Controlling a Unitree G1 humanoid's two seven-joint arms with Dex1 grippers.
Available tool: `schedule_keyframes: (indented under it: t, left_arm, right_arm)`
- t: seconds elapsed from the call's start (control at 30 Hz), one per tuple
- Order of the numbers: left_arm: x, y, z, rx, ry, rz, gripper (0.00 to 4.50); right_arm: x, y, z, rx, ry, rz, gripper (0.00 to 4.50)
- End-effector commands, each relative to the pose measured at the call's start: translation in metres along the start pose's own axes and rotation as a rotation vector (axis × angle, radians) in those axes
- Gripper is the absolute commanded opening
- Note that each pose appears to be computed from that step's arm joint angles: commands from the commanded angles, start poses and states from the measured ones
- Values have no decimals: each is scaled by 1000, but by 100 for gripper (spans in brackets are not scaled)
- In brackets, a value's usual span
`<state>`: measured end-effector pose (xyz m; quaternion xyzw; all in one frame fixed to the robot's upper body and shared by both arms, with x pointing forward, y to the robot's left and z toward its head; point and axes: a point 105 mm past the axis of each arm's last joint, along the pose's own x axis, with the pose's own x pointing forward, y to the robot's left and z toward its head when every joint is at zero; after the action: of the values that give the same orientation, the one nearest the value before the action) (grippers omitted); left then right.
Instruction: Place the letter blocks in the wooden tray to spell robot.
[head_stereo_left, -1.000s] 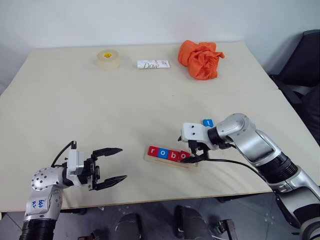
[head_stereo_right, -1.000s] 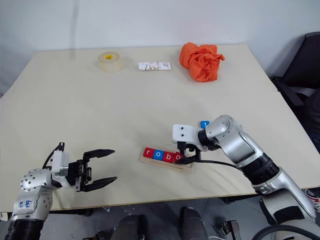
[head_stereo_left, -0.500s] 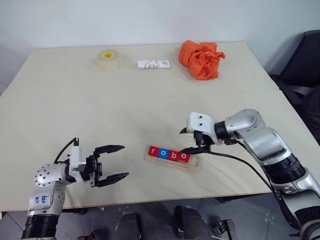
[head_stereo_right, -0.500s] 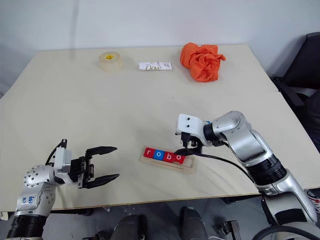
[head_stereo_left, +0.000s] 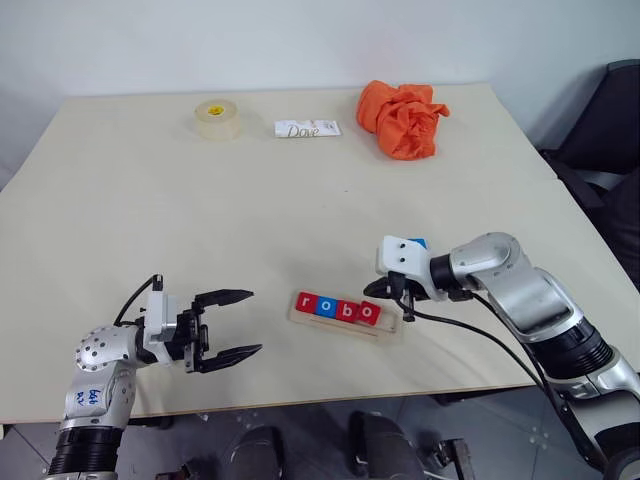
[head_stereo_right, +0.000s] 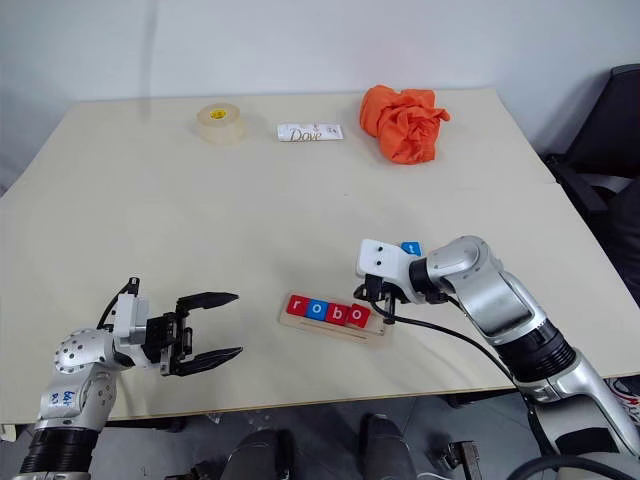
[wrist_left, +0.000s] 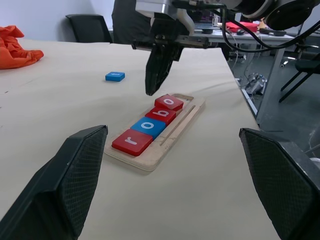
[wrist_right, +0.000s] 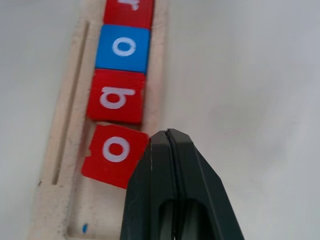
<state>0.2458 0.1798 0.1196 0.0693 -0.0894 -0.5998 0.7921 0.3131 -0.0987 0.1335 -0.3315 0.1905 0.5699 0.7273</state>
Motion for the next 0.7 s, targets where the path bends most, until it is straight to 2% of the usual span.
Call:
schedule_keyframes:
  t: [0.03, 0.33, 0.7]
  left_arm:
    - [-1, 0, 4, 27, -7, 8, 450]
    - [-1, 0, 4, 29, -5, 17, 450]
    - [1, -1, 3, 25, -10, 12, 450]
  right_arm:
    - [0, 3, 3, -38, 1, 8, 1]
    - [5, 4, 4, -54, -6, 12, 1]
    - [-22, -4, 17, -47, -81, -35, 1]
